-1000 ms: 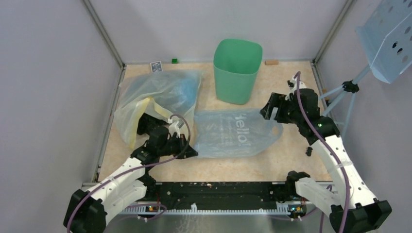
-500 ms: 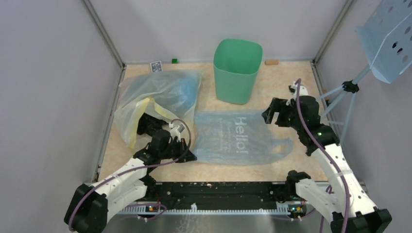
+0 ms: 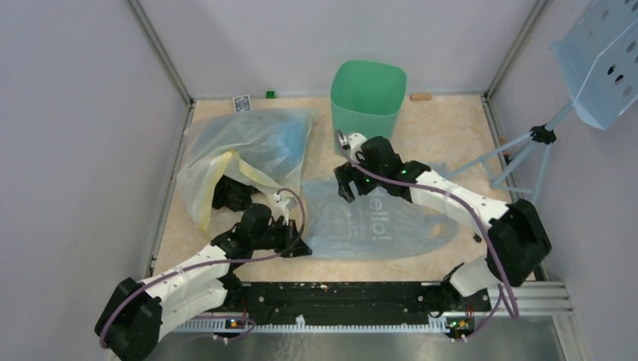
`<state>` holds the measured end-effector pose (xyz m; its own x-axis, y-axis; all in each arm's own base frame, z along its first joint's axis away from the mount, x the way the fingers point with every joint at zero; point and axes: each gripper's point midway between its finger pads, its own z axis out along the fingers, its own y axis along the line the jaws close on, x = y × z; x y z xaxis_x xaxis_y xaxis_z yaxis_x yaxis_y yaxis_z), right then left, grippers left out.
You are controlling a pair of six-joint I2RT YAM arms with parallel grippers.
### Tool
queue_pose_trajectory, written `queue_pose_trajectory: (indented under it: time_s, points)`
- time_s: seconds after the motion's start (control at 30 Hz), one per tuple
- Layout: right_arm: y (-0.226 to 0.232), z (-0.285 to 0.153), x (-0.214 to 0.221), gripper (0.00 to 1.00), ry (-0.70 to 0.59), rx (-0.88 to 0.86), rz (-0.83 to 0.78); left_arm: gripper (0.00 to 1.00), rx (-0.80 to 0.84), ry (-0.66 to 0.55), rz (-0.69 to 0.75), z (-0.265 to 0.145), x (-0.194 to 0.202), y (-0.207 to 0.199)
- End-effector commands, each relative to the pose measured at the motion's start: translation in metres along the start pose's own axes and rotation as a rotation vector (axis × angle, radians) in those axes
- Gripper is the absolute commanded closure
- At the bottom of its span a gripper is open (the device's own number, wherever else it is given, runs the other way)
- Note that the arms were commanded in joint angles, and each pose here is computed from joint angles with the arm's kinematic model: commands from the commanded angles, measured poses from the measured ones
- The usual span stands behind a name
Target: Put the trash bags into the trash bin
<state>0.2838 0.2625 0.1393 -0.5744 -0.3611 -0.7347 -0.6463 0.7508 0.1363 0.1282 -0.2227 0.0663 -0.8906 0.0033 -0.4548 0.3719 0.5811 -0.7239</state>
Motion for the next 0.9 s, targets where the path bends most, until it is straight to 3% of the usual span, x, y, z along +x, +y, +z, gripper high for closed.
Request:
queue_pose_trajectory:
  time_s: [0.0, 0.23, 0.57, 0.63, 0.73, 0.77, 0.87]
  points:
    - [-0.002, 0.017, -0.044, 0.17, -0.072, 0.037, -0.103, 1.00, -0.017, 0.034, 0.048, 0.003, 0.015, -0.003]
    - [0.015, 0.049, -0.048, 0.17, -0.033, -0.055, -0.211, 1.00, -0.033, 0.043, 0.036, 0.001, 0.028, -0.001]
    - [0.016, 0.105, 0.005, 0.18, 0.138, -0.107, -0.274, 1.00, -0.105, -0.024, 0.032, -0.003, 0.011, 0.004]
    - [0.017, 0.108, 0.012, 0.35, 0.158, -0.119, -0.269, 1.00, -0.125, -0.047, 0.021, -0.005, 0.008, 0.006]
    - [0.018, 0.102, 0.009, 0.88, 0.138, -0.117, -0.260, 1.00, -0.138, -0.067, 0.012, -0.006, 0.006, 0.008]
    - [0.020, 0.095, 0.002, 1.00, 0.109, -0.115, -0.252, 1.00, -0.139, -0.071, 0.011, -0.007, 0.005, 0.007]
    - [0.021, 0.068, -0.021, 1.00, 0.007, -0.087, -0.237, 1.00, -0.136, -0.090, 0.019, -0.008, -0.002, 0.003]
